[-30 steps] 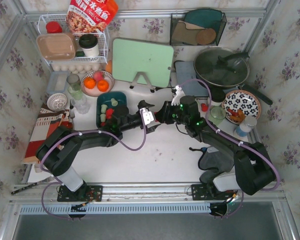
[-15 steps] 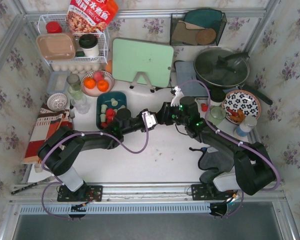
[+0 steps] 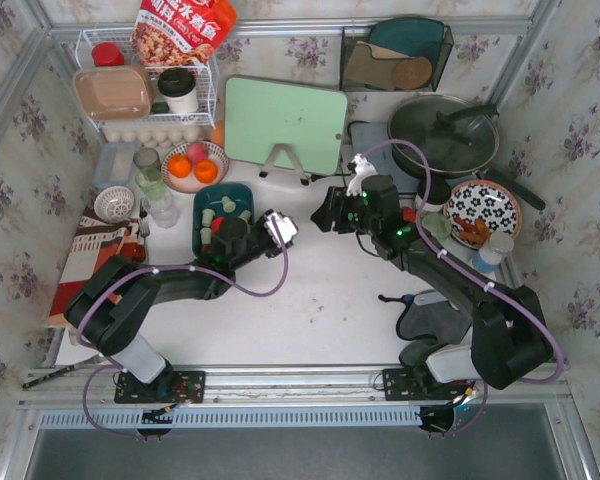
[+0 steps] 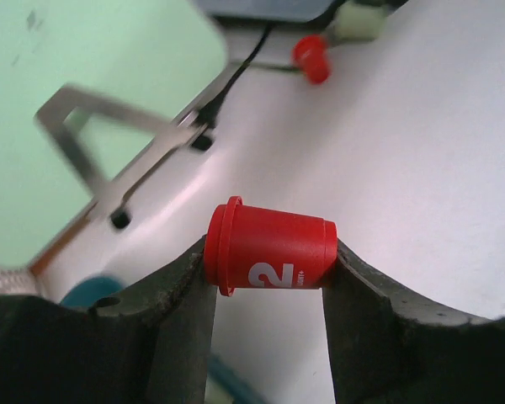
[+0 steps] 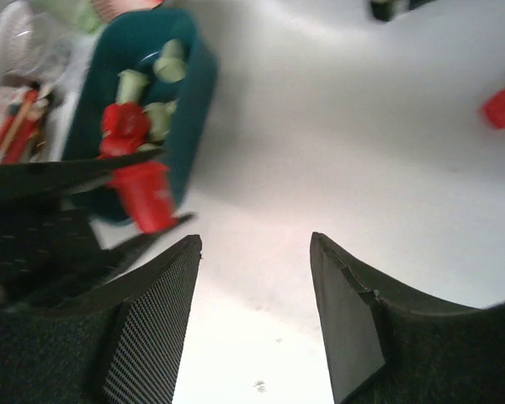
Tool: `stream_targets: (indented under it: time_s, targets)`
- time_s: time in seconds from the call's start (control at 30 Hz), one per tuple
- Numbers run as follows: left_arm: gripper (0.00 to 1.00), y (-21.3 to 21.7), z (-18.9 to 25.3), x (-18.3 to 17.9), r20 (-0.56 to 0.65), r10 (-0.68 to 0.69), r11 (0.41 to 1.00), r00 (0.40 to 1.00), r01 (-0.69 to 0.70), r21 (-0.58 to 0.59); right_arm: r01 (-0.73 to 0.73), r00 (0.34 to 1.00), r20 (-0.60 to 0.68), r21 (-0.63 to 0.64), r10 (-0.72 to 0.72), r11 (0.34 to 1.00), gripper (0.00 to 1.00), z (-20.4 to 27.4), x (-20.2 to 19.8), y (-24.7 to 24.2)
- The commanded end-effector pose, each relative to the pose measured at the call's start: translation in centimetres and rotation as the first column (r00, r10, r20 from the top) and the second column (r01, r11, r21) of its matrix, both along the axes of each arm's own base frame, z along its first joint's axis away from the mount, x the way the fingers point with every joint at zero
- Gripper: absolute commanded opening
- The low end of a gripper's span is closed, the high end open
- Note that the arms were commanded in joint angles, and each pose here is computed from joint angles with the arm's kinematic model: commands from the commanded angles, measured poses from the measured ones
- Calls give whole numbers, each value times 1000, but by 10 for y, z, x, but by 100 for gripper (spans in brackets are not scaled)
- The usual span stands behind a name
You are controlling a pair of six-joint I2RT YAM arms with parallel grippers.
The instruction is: Mix the coffee capsules in the storage basket
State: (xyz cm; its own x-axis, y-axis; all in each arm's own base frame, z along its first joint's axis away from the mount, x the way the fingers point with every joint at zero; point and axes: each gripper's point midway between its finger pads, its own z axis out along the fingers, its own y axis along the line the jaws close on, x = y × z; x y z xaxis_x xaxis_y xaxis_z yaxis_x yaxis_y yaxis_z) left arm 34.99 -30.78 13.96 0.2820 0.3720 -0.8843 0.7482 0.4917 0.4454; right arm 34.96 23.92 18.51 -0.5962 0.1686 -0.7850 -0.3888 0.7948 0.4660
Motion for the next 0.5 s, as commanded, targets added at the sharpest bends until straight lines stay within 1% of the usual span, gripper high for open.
stream_targets:
  time_s: [0.0,0.03,0.1,0.17,0.27,0.37,0.47]
  targets:
    - [14,53,-4,33,-154,272,958,950,-283,-49,234,972,68,-234,-224,944,61,-13,33,-57]
    - [11,70,-6,40,-199,341,934,919,-356,-41,301,954,90,-275,-287,913,60,-16,42,-74]
    - [9,99,-12,51,-297,449,879,843,-477,-25,394,918,100,-328,-383,859,60,-26,57,-101]
    - [7,125,-17,61,-370,537,819,758,-573,12,430,900,89,-330,-426,840,59,-38,69,-118]
    - [6,153,-32,69,-452,619,749,642,-656,94,456,885,80,-348,-459,819,59,-58,84,-133]
    - [4,169,-40,76,-512,650,704,561,-698,130,458,882,75,-376,-466,805,58,-72,98,-138]
    - [4,175,-44,84,-553,653,688,518,-711,146,459,881,92,-409,-465,789,58,-83,109,-141]
